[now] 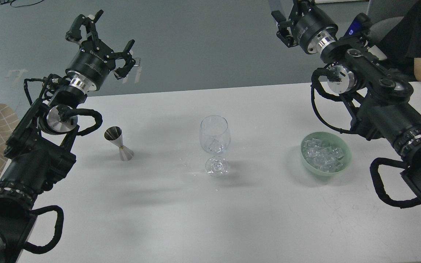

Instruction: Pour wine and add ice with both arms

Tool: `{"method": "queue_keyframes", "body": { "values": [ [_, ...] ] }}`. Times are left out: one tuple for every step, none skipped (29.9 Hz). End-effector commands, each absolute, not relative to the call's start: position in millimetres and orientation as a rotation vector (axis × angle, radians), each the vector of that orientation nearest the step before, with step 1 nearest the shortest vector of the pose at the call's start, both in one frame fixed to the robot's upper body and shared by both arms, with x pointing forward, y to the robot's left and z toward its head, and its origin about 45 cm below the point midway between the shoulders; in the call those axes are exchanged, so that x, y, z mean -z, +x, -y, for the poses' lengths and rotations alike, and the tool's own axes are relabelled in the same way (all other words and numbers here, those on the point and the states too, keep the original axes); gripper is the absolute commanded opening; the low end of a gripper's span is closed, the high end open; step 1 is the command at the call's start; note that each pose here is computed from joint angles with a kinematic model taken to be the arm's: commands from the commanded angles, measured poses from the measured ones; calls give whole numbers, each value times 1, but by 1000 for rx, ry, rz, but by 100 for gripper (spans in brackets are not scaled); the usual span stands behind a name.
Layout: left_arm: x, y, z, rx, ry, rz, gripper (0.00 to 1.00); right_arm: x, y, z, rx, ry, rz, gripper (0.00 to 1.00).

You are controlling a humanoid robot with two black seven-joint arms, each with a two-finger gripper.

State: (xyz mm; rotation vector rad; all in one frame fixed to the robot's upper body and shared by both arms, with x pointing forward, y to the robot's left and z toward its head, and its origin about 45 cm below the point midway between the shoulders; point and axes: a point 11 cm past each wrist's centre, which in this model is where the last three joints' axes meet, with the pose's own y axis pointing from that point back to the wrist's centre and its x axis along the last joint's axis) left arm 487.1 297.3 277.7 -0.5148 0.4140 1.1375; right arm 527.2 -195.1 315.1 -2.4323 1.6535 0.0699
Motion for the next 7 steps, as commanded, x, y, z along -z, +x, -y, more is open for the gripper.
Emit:
{"method": "queue_keyframes", "body": {
  "values": [
    [-272, 488, -284, -1121, -524, -440, 98, -314, 527, 196, -212, -2297, -1629, 100],
    [-272, 488, -283, -1119, -525, -442, 98, -315, 528, 197, -224, -2283, -1626, 100],
    [-272, 488, -282, -1118, -524, -442, 98, -316, 528, 196, -233, -2274, -1622, 100],
    [-271, 488, -280, -1114, -525, -446, 98, -314, 527, 194, -243, -2270, -1620, 100],
    [-270, 488, -278, -1111, -524, -449, 98, -314, 527, 193, -246, -2270, -1617, 100],
    [-271, 488, -275, -1105, -528, -451, 98, -314, 527, 191, -251, -2268, -1612, 100],
    [-272, 489, -273, -1101, -527, -453, 98, -314, 527, 190, -253, -2266, -1612, 100]
  ]
}}
